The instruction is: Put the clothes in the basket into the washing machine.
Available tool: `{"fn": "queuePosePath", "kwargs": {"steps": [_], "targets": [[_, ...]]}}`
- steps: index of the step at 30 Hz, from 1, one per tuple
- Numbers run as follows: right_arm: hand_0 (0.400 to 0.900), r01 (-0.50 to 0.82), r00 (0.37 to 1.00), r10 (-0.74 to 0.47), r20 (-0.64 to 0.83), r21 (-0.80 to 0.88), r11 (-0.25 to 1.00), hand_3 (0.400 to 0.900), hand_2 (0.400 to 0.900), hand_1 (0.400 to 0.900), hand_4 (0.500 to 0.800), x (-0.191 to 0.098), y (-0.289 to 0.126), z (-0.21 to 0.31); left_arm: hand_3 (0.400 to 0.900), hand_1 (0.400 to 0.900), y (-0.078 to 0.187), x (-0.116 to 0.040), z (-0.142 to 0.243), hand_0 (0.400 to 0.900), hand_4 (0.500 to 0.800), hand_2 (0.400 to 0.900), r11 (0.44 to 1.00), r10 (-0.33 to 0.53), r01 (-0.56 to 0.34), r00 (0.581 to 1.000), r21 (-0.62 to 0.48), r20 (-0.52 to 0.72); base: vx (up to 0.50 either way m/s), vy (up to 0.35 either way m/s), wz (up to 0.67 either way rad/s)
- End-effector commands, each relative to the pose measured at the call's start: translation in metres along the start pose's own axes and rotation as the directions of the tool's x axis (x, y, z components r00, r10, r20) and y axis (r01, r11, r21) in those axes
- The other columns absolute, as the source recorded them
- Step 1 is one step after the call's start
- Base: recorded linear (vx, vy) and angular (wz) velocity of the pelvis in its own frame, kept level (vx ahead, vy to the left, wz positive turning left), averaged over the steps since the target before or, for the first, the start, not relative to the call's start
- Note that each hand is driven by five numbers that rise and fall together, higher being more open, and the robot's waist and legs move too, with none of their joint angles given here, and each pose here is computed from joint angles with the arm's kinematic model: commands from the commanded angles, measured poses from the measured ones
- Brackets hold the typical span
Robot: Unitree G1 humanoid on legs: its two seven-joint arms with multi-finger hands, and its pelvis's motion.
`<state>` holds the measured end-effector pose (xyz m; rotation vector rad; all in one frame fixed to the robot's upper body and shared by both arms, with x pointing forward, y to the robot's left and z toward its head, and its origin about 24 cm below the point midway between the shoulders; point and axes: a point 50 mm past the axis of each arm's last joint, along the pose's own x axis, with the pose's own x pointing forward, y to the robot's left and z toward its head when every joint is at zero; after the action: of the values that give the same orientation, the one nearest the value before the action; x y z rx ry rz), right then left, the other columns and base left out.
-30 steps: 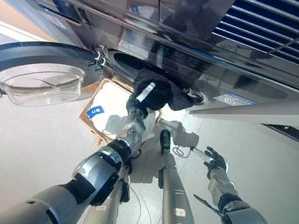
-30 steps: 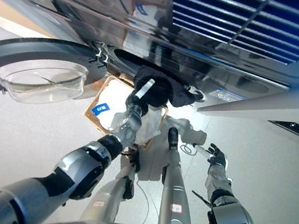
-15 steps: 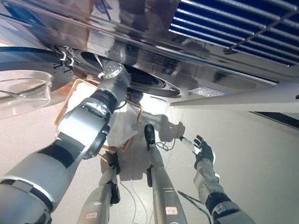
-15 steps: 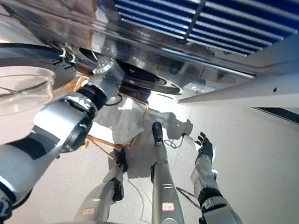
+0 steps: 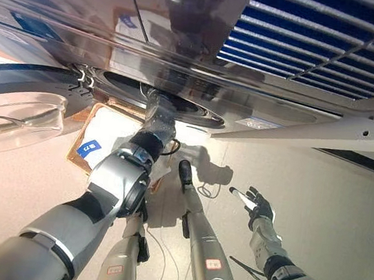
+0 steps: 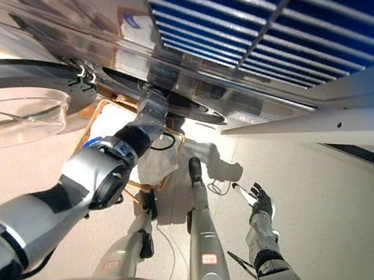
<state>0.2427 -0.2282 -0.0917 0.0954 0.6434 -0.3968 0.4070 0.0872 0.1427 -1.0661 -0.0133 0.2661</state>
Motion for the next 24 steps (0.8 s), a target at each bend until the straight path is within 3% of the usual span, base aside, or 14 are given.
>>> {"fn": "queuePosePath", "kwargs": {"steps": [1,5,7,8,9,11,12,13,14,15,17,20,21,24], "targets": [[0.900,0.168,0.984,-0.169,-0.059,-0.023,0.986,0.900,0.900,0.900,0.800,-0.004,-0.058,-0.016,0.900,0.900,-0.051,-0.011,-0.006,0.900,0.800,0.900,0.975,-0.212,0.214,0.977,-0.064,0.034,0.016,-0.010,0.03],[0.900,0.171,0.982,-0.173,-0.073,-0.039,0.985,0.900,0.900,0.900,0.800,-0.005,-0.061,-0.021,0.900,0.900,-0.024,-0.007,-0.011,0.900,0.800,0.900,0.987,-0.151,0.150,0.989,0.050,0.006,0.008,-0.011,0.06],[0.900,0.163,0.984,-0.166,-0.071,-0.046,0.985,0.900,0.900,0.900,0.800,-0.005,-0.058,-0.020,0.900,0.900,-0.002,-0.002,-0.011,0.900,0.800,0.900,0.981,-0.088,0.090,0.996,0.173,-0.019,-0.011,-0.007,0.08],[0.900,0.157,0.984,-0.161,-0.071,-0.053,0.986,0.900,0.900,0.900,0.800,-0.003,-0.054,-0.017,0.900,0.900,0.023,0.002,-0.007,0.900,0.800,0.900,0.955,-0.002,0.011,1.000,0.298,-0.030,-0.008,-0.003,0.10],[0.900,0.158,0.985,-0.161,-0.061,-0.055,0.986,0.900,0.900,0.900,0.800,-0.002,-0.052,-0.013,0.900,0.900,0.026,0.002,-0.007,0.900,0.800,0.900,0.951,0.001,0.009,1.000,0.309,-0.031,-0.006,-0.006,0.12],[0.900,0.147,0.988,-0.150,-0.043,-0.054,0.988,0.900,0.900,0.900,0.800,0.002,-0.045,-0.004,0.900,0.900,0.063,0.003,-0.006,0.900,0.800,0.900,0.860,0.116,-0.074,0.992,0.506,-0.052,-0.011,0.002,0.10],[0.900,0.146,0.988,-0.148,-0.034,-0.054,0.988,0.900,0.900,0.900,0.800,0.004,-0.041,0.003,0.900,0.900,0.075,0.002,-0.005,0.900,0.800,0.900,0.860,0.150,-0.099,0.987,0.501,-0.062,-0.015,0.002,0.11],[0.900,0.151,0.988,-0.152,-0.021,-0.045,0.988,0.900,0.900,0.900,0.800,0.007,-0.039,0.011,0.900,0.900,0.082,0.000,-0.006,0.900,0.800,0.900,0.819,0.156,-0.093,0.986,0.566,-0.064,-0.014,-0.001,0.12],[0.900,0.143,0.989,-0.144,-0.017,-0.048,0.989,0.900,0.900,0.900,0.800,0.007,-0.035,0.011,0.900,0.900,0.099,-0.002,-0.005,0.900,0.800,0.900,0.735,0.183,-0.093,0.981,0.671,-0.065,-0.016,-0.008,0.13],[0.900,0.146,0.989,-0.146,-0.017,-0.046,0.988,0.900,0.900,0.900,0.800,0.008,-0.035,0.014,0.900,0.900,0.119,-0.005,-0.002,0.900,0.800,0.900,0.742,0.239,-0.135,0.969,0.656,-0.071,-0.008,-0.003,0.14],[0.900,0.153,0.988,-0.153,0.004,-0.043,0.987,0.900,0.900,0.900,0.800,0.011,-0.037,0.028,0.900,0.900,0.152,-0.012,0.005,0.900,0.800,0.900,0.658,0.318,-0.169,0.946,0.734,-0.067,-0.001,-0.006,0.16],[0.900,0.161,0.987,-0.161,-0.002,-0.038,0.986,0.900,0.900,0.900,0.800,0.012,-0.042,0.031,0.900,0.900,0.199,-0.031,0.007,0.900,0.800,0.900,0.613,0.417,-0.205,0.904,0.763,-0.091,0.015,-0.013,0.18],[0.900,0.163,0.987,-0.163,-0.007,-0.038,0.986,0.900,0.900,0.900,0.800,0.012,-0.044,0.029,0.900,0.900,0.210,-0.038,0.005,0.900,0.800,0.900,0.619,0.429,-0.206,0.897,0.758,-0.107,0.026,-0.015,0.18],[0.900,0.157,0.986,-0.159,-0.045,-0.051,0.986,0.900,0.900,0.900,0.800,0.008,-0.052,0.014,0.900,0.900,0.251,-0.065,0.000,0.900,0.800,0.900,0.526,0.488,-0.149,0.860,0.837,-0.153,0.014,-0.011,0.20]]}}
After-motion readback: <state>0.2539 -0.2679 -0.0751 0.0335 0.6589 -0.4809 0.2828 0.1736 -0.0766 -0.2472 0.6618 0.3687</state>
